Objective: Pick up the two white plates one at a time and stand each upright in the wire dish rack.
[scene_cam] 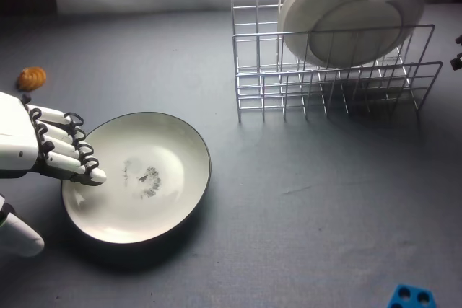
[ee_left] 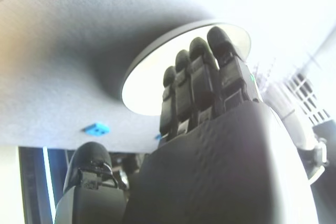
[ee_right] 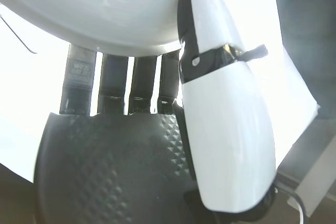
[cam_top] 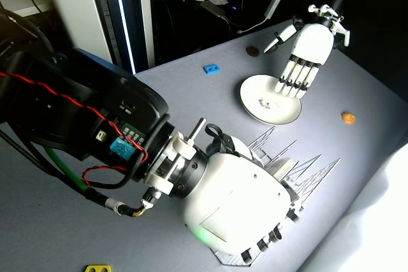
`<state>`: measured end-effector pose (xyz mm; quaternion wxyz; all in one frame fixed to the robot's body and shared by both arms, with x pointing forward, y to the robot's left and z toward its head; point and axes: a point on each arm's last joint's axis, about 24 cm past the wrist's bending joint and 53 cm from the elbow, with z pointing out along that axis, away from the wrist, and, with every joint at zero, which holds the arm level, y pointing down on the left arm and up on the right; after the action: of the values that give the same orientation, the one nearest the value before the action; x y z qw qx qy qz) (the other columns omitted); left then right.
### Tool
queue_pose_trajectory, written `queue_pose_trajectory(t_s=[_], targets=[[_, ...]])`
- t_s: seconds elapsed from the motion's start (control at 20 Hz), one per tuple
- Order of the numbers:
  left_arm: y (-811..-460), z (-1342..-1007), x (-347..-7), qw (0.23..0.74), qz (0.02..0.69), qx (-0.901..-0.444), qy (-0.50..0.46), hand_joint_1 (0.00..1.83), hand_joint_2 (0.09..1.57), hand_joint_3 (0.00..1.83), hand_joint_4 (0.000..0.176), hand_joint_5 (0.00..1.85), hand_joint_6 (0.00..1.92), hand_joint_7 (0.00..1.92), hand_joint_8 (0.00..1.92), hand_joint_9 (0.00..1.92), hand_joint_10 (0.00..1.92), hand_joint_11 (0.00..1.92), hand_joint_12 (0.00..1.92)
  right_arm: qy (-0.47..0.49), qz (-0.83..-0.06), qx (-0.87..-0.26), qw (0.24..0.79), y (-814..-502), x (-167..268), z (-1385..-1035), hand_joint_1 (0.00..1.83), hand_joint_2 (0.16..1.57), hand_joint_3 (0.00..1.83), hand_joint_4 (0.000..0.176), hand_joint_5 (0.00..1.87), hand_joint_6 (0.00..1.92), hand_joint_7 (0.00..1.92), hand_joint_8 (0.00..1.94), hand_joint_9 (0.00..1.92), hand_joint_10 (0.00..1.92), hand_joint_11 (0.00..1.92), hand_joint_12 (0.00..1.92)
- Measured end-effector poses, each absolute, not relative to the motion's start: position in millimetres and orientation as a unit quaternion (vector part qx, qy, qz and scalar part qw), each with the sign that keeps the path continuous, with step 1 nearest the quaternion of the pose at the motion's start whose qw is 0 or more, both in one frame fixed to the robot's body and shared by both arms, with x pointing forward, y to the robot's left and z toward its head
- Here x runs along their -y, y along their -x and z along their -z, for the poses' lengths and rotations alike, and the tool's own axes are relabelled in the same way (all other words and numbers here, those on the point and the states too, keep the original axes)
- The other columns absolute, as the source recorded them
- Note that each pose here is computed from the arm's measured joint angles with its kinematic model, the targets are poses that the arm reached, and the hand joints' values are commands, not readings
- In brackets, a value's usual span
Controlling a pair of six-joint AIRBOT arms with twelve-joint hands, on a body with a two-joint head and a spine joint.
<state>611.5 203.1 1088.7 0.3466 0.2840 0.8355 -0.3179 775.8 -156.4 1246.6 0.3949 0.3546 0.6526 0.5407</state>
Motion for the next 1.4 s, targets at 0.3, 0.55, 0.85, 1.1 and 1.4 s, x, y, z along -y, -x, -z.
queue_pose_trajectory(t_s=[0.3, 0.55, 0.85, 1.1, 1.4], targets=[[-614.2, -1091.4, -203.5, 0.351, 0.318, -0.834, -0.283, 0.00, 1.10, 0.00, 0.000, 0.21, 0.00, 0.25, 0.00, 0.23, 0.00, 0.00, 0.56, -0.355, -0.539, -0.654, 0.395, -775.9, 155.6, -1243.7, 1.16, 1.22, 0.00, 0.017, 0.74, 1.38, 0.82, 1.23, 0.78, 0.79, 0.49, 1.44], [-616.7, -1091.1, -206.3, 0.353, 0.314, -0.836, -0.281, 0.00, 1.11, 0.00, 0.000, 0.20, 0.00, 0.24, 0.00, 0.21, 0.00, 0.00, 0.54, -0.355, -0.538, -0.654, 0.395, -775.9, 155.8, -1243.1, 1.09, 1.24, 0.00, 0.000, 0.74, 1.33, 0.77, 0.70, 0.69, 0.77, 0.37, 1.46], [-619.0, -1090.7, -207.5, 0.355, 0.312, -0.836, -0.279, 0.00, 1.10, 0.00, 0.000, 0.23, 0.00, 0.28, 0.00, 0.25, 0.00, 0.00, 0.61, -0.358, -0.538, -0.653, 0.395, -776.2, 157.2, -1241.7, 1.04, 1.14, 0.00, 0.000, 0.49, 0.62, 0.64, 0.50, 0.48, 0.81, 0.12, 1.50], [-617.9, -1088.5, -208.5, 0.352, 0.311, -0.838, -0.279, 0.00, 1.09, 0.00, 0.000, 0.19, 0.00, 0.24, 0.00, 0.21, 0.00, 0.00, 0.51, -0.357, -0.541, -0.653, 0.391, -775.6, 155.8, -1244.4, 1.05, 1.12, 0.00, 0.000, 0.51, 0.45, 0.62, 0.39, 0.43, 0.78, 0.06, 1.48], [-617.4, -1087.6, -208.3, 0.351, 0.311, -0.838, -0.278, 0.00, 1.10, 0.00, 0.000, 0.24, 0.00, 0.28, 0.01, 0.26, 0.01, 0.00, 0.62, -0.355, -0.558, -0.637, 0.396, -774.9, 158.1, -1268.7, 0.97, 1.12, 0.00, 0.000, 0.44, 0.39, 0.54, 0.33, 0.31, 0.78, 0.00, 1.39]])
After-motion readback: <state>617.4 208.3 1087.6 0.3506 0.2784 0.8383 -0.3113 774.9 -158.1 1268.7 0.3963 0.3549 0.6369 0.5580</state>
